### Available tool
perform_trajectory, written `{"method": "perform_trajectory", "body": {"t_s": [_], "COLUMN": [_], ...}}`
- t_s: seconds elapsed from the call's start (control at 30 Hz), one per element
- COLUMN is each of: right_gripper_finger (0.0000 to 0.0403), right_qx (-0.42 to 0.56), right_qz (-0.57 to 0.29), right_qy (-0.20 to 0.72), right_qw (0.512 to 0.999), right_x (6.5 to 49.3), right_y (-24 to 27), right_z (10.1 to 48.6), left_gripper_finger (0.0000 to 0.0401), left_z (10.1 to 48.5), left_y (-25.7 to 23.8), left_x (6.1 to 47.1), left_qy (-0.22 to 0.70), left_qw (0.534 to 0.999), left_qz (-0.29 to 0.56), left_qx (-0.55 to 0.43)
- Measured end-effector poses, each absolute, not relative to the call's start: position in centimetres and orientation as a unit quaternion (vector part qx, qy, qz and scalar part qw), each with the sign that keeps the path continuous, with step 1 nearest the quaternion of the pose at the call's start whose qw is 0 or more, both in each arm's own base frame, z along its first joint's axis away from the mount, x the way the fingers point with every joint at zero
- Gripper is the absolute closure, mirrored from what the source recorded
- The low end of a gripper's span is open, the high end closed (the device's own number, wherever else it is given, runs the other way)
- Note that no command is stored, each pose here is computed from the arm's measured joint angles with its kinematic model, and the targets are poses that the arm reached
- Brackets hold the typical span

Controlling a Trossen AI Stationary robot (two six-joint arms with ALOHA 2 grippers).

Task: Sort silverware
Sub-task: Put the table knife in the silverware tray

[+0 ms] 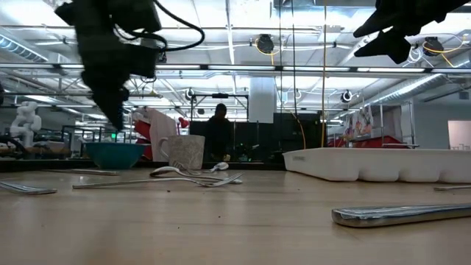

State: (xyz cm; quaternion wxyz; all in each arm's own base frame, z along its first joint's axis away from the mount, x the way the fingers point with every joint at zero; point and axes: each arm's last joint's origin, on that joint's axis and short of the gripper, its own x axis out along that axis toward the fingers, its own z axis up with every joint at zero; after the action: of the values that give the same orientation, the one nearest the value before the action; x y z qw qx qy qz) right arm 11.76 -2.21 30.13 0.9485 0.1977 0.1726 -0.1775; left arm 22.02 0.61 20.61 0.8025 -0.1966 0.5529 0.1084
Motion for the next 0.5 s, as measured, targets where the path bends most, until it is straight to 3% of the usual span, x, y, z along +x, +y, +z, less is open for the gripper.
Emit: {"method": "perform_trajectory", "body": {"t_s": [0.1,0.23,0.3,0.5], "right_gripper_finger": [0.0155,0.0155,0.0155,0.0155], "right_qx": [0.197,0.204,0.211,0.212], "right_qz": [-0.180,-0.181,-0.182,-0.182], "right_qy": [0.175,0.175,0.172,0.170], "right_qw": [0.948,0.946,0.945,0.945], "right_x": [11.9,11.9,11.9,11.9], "right_y": [-2.2,-2.2,-2.2,-2.2], "right_z": [30.1,30.0,30.1,30.1], "left_gripper_finger": [0.0265,0.0265,0.0265,0.0265], "left_z": [19.7,18.2,17.7,16.9], "left_y": [1.3,1.9,1.9,2.6], "left_x": [22.0,21.0,20.9,21.1], "left_qy": [0.559,0.529,0.514,0.462], "left_qw": [0.763,0.636,0.599,0.558], "left_qz": [0.243,0.456,0.501,0.577], "left_qx": [-0.215,-0.327,-0.355,-0.377]}}
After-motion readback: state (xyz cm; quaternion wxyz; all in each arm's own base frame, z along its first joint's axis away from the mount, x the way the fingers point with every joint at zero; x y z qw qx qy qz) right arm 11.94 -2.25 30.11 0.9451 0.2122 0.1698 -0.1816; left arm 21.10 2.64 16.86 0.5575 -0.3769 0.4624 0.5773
